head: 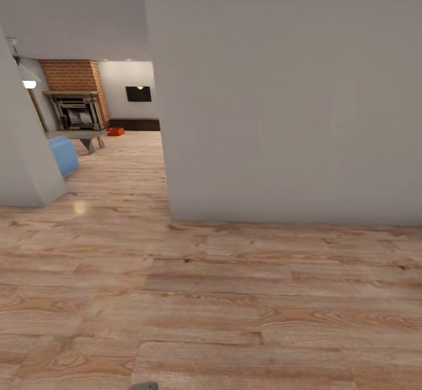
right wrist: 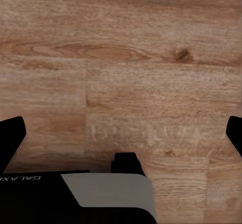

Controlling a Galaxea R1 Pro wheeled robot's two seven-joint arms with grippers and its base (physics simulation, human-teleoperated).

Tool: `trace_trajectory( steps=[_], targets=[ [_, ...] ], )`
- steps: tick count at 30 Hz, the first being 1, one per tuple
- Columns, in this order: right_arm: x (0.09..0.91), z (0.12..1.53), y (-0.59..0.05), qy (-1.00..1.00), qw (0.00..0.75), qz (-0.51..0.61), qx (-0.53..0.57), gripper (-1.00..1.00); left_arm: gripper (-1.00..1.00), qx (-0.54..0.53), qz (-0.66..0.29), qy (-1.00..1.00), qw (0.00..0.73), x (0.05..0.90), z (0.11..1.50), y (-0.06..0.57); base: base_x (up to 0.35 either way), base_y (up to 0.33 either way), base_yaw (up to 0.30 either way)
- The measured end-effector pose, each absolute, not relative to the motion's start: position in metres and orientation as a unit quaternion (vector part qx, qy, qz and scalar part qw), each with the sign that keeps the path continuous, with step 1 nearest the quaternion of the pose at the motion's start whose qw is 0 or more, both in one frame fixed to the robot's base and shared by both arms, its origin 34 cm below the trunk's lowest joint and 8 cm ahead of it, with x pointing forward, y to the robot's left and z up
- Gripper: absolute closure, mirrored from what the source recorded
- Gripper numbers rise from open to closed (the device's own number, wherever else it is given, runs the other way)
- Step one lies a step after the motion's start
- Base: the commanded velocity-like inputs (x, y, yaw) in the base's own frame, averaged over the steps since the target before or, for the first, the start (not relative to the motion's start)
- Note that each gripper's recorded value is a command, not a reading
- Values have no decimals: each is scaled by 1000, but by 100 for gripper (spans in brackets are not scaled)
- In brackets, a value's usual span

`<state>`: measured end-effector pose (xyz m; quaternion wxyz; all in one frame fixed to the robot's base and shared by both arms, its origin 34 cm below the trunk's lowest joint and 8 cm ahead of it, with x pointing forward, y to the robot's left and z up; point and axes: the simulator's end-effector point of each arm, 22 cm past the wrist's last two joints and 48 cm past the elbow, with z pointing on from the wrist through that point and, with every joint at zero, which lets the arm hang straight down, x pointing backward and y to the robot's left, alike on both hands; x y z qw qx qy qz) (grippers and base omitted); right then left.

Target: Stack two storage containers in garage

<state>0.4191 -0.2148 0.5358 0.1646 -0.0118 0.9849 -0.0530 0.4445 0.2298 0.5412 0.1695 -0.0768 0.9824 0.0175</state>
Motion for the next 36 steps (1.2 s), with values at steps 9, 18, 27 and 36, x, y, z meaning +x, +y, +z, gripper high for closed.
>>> trace_trajectory(
  steps=[9, 18, 27, 36],
  targets=[
    [419, 536, -215, 985, 165, -53, -12, -100, -100, -77, 17, 982, 169, 444, 541, 230, 311, 0, 0],
    [419, 536, -215, 985, 165, -53, -12, -100, -100, -77, 17, 982, 169, 444, 541, 230, 311, 0, 0],
    [419, 536, -215, 985, 165, -53, -12, -100, -100, -77, 18, 982, 169, 444, 541, 230, 324, 0, 0],
    [419, 536, -215, 985, 165, -53, -12, -100, -100, -77, 17, 982, 169, 444, 541, 230, 333, 0, 0]
  ],
)
